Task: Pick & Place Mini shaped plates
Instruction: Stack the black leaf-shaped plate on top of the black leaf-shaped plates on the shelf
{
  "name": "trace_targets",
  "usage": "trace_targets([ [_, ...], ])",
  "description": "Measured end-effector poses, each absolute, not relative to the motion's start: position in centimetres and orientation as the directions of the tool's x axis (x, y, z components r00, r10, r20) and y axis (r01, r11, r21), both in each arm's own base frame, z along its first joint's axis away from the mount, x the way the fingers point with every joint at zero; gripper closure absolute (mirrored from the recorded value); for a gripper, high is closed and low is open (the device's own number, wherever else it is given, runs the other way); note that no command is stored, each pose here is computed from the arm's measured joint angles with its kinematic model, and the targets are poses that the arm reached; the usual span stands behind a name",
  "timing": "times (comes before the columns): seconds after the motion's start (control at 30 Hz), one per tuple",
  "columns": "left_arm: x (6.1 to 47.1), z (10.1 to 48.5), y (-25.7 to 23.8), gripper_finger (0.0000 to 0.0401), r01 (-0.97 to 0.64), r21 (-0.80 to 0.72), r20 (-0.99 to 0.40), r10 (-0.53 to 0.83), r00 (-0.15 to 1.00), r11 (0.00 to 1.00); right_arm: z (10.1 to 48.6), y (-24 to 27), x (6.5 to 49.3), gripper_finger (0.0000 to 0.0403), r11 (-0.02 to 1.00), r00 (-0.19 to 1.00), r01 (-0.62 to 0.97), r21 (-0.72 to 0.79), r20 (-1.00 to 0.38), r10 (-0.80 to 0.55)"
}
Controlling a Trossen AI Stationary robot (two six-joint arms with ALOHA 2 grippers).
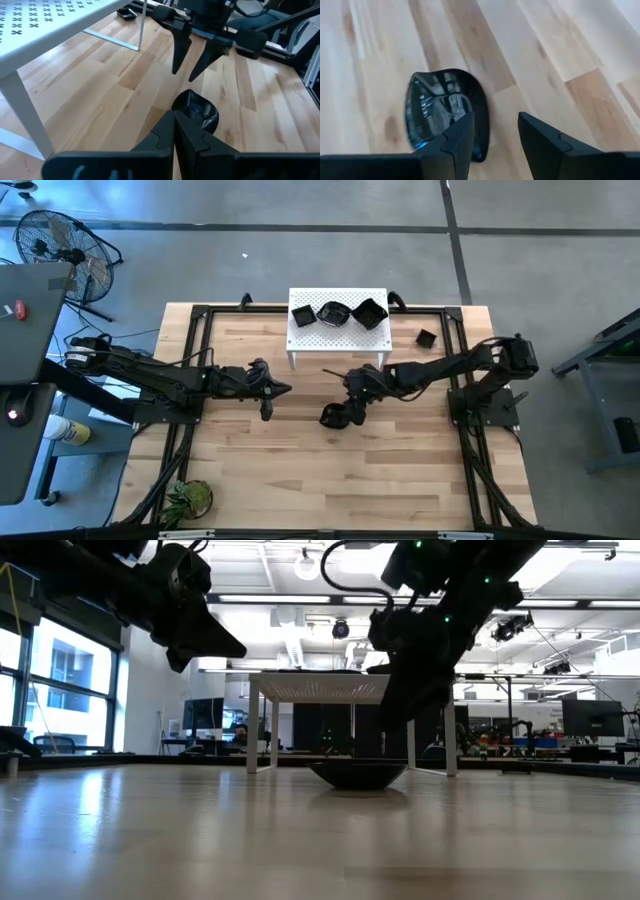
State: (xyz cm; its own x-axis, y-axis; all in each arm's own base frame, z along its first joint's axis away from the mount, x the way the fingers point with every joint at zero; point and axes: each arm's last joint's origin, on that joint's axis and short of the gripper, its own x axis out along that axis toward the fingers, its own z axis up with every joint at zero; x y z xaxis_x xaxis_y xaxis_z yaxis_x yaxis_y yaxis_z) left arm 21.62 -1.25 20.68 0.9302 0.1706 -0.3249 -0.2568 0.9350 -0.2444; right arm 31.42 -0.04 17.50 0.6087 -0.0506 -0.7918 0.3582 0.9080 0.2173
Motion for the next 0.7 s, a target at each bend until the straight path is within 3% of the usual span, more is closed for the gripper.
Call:
trace_targets([
  [0.43,21.6,20.7,-1.2,0.0400,-0.269,-0.236,-0.323,0.186,0.928,0.934,13.8,-0.3,32.8,0.0272,0.898,0.566,0.344,0.275,-0.823,0.036],
  [0.7,21.6,20.7,-1.2,0.0400,-0.272,-0.243,-0.323,0.187,0.928,0.931,13.4,-0.3,33.0,0.0315,0.897,0.570,0.335,0.287,-0.820,0.050],
])
